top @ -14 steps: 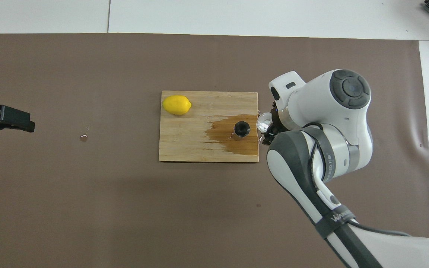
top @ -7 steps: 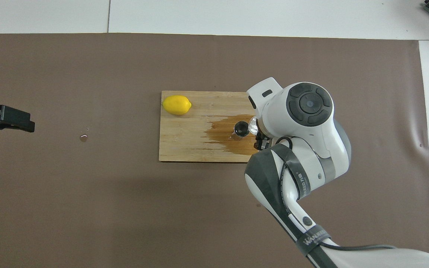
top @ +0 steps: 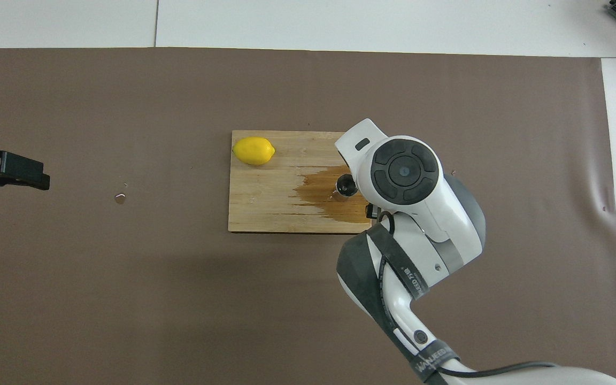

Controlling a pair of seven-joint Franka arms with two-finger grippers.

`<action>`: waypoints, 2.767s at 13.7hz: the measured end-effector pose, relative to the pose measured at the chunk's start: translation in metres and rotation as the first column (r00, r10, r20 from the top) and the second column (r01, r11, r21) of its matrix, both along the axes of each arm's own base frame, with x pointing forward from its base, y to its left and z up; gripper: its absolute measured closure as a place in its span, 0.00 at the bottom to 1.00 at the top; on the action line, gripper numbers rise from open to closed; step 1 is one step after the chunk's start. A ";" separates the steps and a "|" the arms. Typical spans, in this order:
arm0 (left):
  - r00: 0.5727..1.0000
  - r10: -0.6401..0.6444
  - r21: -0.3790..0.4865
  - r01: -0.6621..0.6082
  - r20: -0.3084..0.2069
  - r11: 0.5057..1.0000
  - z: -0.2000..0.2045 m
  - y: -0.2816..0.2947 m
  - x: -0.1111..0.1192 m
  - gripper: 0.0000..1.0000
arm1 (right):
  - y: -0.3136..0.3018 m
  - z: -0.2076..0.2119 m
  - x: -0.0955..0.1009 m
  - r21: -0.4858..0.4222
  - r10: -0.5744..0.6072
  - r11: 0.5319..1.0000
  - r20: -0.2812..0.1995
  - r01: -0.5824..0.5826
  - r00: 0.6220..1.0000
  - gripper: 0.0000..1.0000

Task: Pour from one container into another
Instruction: 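Tilt the white cup with the right gripper to pour into the silver cup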

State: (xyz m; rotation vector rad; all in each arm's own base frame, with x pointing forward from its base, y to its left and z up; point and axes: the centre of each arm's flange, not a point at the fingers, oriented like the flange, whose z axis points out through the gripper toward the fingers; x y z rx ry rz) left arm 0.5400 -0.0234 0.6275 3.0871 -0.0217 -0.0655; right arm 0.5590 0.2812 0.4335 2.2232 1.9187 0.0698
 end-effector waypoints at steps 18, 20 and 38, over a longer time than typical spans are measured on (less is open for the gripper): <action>1.000 0.000 0.000 0.000 0.000 1.000 0.000 0.000 0.000 0.00 | 0.020 -0.012 -0.003 -0.072 0.010 0.997 0.067 -0.005 0.998 0.52; 1.000 0.000 0.000 0.000 0.000 1.000 0.000 0.000 0.000 0.00 | 0.026 -0.015 -0.005 -0.084 0.019 0.996 0.070 -0.013 0.997 0.52; 1.000 0.000 0.000 0.000 0.000 1.000 0.000 0.000 0.000 0.00 | 0.030 -0.016 -0.005 -0.060 -0.039 0.997 0.090 0.045 0.995 0.52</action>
